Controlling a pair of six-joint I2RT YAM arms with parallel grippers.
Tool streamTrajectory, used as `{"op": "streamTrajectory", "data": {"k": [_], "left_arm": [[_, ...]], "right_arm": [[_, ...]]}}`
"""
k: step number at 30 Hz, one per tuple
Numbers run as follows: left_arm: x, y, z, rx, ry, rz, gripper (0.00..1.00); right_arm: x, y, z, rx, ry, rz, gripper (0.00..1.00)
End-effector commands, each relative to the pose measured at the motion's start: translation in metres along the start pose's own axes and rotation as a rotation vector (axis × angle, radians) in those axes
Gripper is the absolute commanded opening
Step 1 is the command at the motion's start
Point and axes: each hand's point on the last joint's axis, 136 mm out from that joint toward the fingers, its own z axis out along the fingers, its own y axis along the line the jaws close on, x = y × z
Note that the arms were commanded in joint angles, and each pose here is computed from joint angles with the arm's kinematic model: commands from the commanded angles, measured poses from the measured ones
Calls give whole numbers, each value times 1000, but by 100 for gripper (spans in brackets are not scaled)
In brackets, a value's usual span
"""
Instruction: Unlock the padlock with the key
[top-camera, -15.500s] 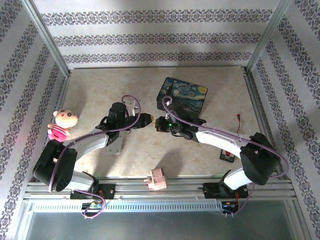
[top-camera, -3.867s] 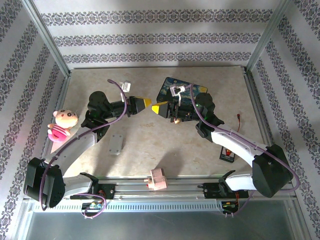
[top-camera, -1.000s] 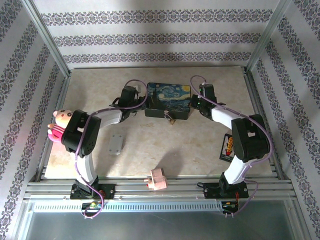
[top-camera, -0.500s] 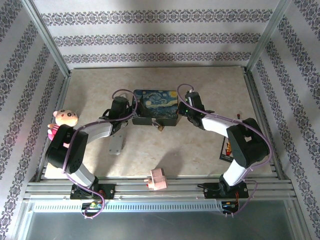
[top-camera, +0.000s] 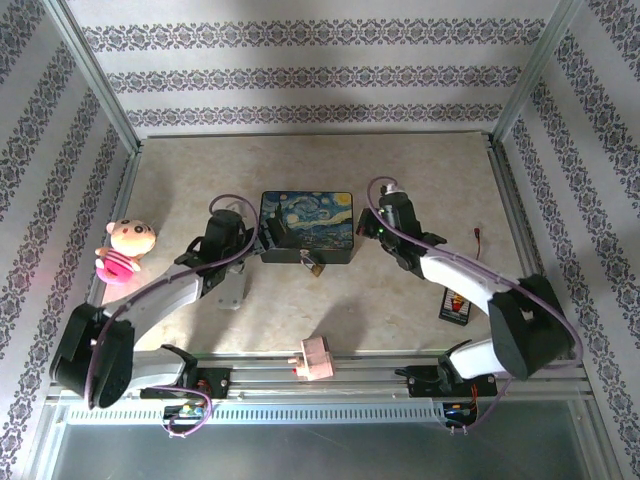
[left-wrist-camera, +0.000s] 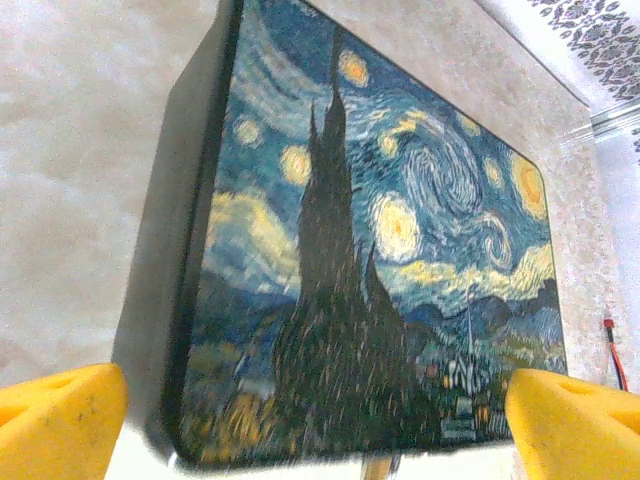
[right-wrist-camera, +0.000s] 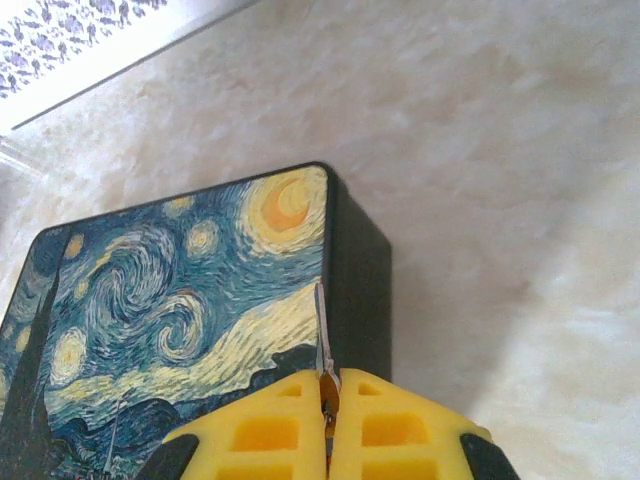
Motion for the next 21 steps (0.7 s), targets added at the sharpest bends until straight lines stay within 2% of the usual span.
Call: {"op": "streamTrajectory", "data": {"k": [1, 5, 7, 8, 11, 16, 21], "left_arm": [[30, 17, -13, -57, 77, -36, 94], [56, 7, -26, -48, 114, 26, 87], [67, -3, -25, -17, 121, 62, 75], [73, -9, -23, 4, 119, 88, 72], [90, -27, -8, 72, 119, 158, 71], [115, -50, 22, 147, 181, 206, 69], [123, -52, 50, 109, 236, 265, 64]], "right_arm": [[3, -17, -20, 76, 2, -58, 0], [8, -14, -45, 72, 11, -82, 0], [11, -12, -54, 64, 18, -86, 0], [13, -13, -58, 63, 23, -87, 0], [16, -11, -65, 51, 36, -91, 0], [23, -10, -70, 45, 70, -99, 0], [24, -9, -72, 35, 79, -109, 0]]}}
